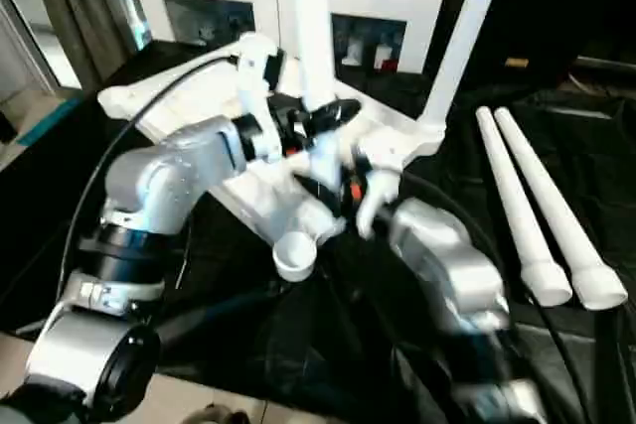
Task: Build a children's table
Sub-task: Pick table leg
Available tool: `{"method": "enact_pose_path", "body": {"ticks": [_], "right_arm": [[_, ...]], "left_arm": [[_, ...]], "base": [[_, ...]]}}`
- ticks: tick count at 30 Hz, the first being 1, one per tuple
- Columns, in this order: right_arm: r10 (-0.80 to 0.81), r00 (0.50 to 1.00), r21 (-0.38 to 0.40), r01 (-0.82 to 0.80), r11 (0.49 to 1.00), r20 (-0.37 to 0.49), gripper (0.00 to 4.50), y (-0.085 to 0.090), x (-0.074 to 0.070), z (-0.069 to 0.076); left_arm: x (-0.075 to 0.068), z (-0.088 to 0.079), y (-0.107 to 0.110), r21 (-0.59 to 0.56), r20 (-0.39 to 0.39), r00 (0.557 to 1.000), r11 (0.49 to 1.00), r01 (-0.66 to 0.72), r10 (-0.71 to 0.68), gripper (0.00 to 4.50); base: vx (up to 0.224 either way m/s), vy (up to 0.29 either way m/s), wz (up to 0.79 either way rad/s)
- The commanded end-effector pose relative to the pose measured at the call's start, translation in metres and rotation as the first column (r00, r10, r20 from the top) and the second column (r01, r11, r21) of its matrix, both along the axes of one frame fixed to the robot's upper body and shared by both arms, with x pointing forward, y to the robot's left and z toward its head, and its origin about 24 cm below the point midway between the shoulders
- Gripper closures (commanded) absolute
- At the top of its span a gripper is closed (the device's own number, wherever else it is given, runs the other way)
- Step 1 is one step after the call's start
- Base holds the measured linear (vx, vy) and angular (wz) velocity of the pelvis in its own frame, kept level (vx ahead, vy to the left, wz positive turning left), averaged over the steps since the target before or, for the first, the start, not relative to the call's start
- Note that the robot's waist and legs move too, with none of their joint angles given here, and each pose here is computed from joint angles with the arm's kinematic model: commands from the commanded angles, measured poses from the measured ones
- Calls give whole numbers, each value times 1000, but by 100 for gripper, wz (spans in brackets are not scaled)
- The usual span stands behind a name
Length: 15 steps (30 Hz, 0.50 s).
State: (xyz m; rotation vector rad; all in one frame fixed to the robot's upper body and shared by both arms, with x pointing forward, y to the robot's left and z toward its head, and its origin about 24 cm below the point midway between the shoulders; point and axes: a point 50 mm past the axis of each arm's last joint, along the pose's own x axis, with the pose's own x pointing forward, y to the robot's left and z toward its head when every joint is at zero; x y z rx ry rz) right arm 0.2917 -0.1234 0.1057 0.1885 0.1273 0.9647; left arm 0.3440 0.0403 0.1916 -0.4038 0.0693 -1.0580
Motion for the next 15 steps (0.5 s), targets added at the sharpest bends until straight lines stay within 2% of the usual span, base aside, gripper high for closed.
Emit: {"method": "enact_pose_path", "body": {"ticks": [1,3,4,6,15], "right_arm": [[78,996,42,-80,996,38,259,1,-6,12],[150,988,81,-152,985,34,259,-5,-13,17],[158,987,87,-160,983,33,259,-7,-14,17],[181,983,108,-183,977,31,259,-13,-16,21],[209,978,115,-210,971,22,259,-17,-18,22]], "left_arm": [[1,6,2,-40,21,999,998,38,-37,133],[-6,3,4,-78,20,987,984,163,-162,131],[-7,3,5,-82,22,983,980,181,-180,131],[-13,3,5,-93,26,969,965,245,-244,162],[-15,-3,3,-69,14,964,961,267,-267,239]], "base": [[0,0,0],[0,0,0],[0,0,0],[0,0,0],[0,0,0]]}}
